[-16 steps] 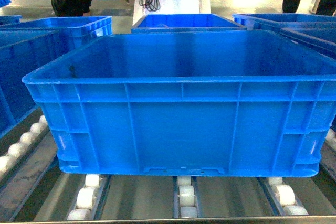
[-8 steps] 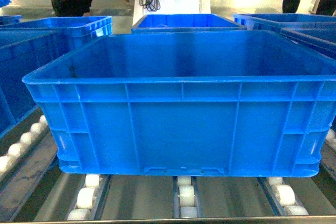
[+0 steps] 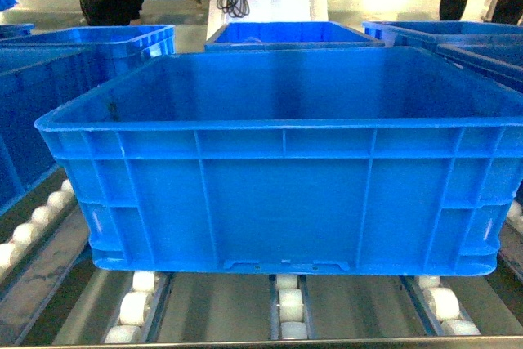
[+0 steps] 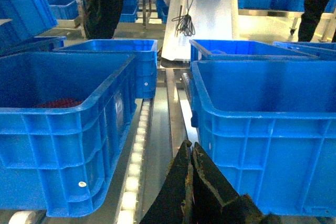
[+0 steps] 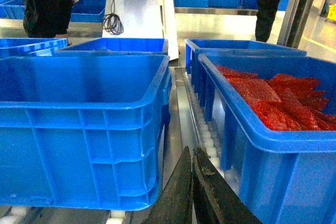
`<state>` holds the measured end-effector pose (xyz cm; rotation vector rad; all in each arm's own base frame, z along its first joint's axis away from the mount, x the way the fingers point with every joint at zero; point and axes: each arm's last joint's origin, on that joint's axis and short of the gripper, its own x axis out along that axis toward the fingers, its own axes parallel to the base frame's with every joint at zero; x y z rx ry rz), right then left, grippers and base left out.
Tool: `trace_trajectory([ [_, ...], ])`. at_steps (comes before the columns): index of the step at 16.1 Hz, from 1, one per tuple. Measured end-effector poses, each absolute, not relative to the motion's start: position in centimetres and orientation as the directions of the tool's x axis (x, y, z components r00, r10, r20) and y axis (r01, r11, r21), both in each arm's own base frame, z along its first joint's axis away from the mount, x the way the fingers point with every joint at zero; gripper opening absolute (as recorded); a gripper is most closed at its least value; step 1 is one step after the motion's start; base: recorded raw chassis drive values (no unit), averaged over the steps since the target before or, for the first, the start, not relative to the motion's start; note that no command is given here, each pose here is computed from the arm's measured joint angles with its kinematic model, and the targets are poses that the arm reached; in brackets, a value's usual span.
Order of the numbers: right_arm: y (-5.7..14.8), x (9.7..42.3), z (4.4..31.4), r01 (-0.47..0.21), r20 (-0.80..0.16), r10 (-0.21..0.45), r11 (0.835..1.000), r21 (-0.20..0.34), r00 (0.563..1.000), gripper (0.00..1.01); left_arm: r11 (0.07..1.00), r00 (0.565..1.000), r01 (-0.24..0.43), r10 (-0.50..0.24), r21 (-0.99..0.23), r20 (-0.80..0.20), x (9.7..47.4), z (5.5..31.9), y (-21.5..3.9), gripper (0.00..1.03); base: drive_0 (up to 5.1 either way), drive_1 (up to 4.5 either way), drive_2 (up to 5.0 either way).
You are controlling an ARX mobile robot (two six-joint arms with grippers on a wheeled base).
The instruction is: Place box next to blue box on left shelf
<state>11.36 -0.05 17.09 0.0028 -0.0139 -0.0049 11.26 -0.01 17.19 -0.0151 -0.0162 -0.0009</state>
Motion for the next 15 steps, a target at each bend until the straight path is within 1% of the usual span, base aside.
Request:
trace_trajectory([
  [4, -0.1, 10.8, 17.0, 0.005, 0.014, -0.005, 1.0, 0.003, 1.0, 0.01, 1.0, 1.0, 0.001, 0.0, -0.015, 0.016, 10.8, 17.1, 0.0, 0.02, 0.0, 0.0, 0.0],
  [5, -0.1, 10.6, 16.9, 0.006, 0.001, -0.006, 1.0, 0.004, 1.0, 0.01, 1.0, 0.999, 0.003, -0.004, -0.014, -0.035, 10.1, 16.5, 0.0, 0.02, 0.0, 0.0, 0.0],
  [6, 0.0, 9.9, 16.5, 0.003, -0.022, -0.003, 1.0, 0.003, 1.0, 0.01, 1.0, 1.0, -0.001, 0.001, -0.015, 0.014, 9.7, 16.9, 0.0, 0.02, 0.0, 0.0, 0.0],
  [7, 0.0, 9.7, 17.0, 0.001, 0.026, -0.001, 1.0, 0.003, 1.0, 0.01, 1.0, 1.0, 0.0, 0.0, -0.014, -0.004, 9.7, 16.7, 0.0, 0.02, 0.0, 0.0, 0.0],
  [8, 0.0, 9.7, 16.6, 0.0, -0.005, 0.0, 1.0, 0.001, 1.0, 0.02, 1.0, 1.0, -0.004, 0.003, -0.014, -0.007, 9.7, 16.7, 0.0, 0.02, 0.0, 0.0, 0.0],
  [9, 0.0, 9.7, 16.8, 0.0, 0.008, 0.0, 1.0, 0.002, 1.0, 0.14, 1.0, 1.0, 0.0, 0.0, -0.014, 0.005, 9.7, 16.8, 0.0, 0.1, 0.0, 0.0, 0.0],
  [13, 0.0, 9.7, 16.7, 0.0, 0.003, 0.0, 1.0, 0.002, 1.0, 0.7, 1.0, 1.0, 0.0, 0.0, -0.014, -0.001, 9.7, 16.8, 0.0, 0.65, 0.0, 0.0, 0.0],
  [15, 0.0, 9.7, 16.7, 0.0, 0.003, 0.0, 1.0, 0.002, 1.0, 0.95, 1.0, 1.0, 0.0, 0.0, -0.014, 0.0, 9.7, 16.8, 0.0, 0.91, 0.0, 0.0, 0.0],
])
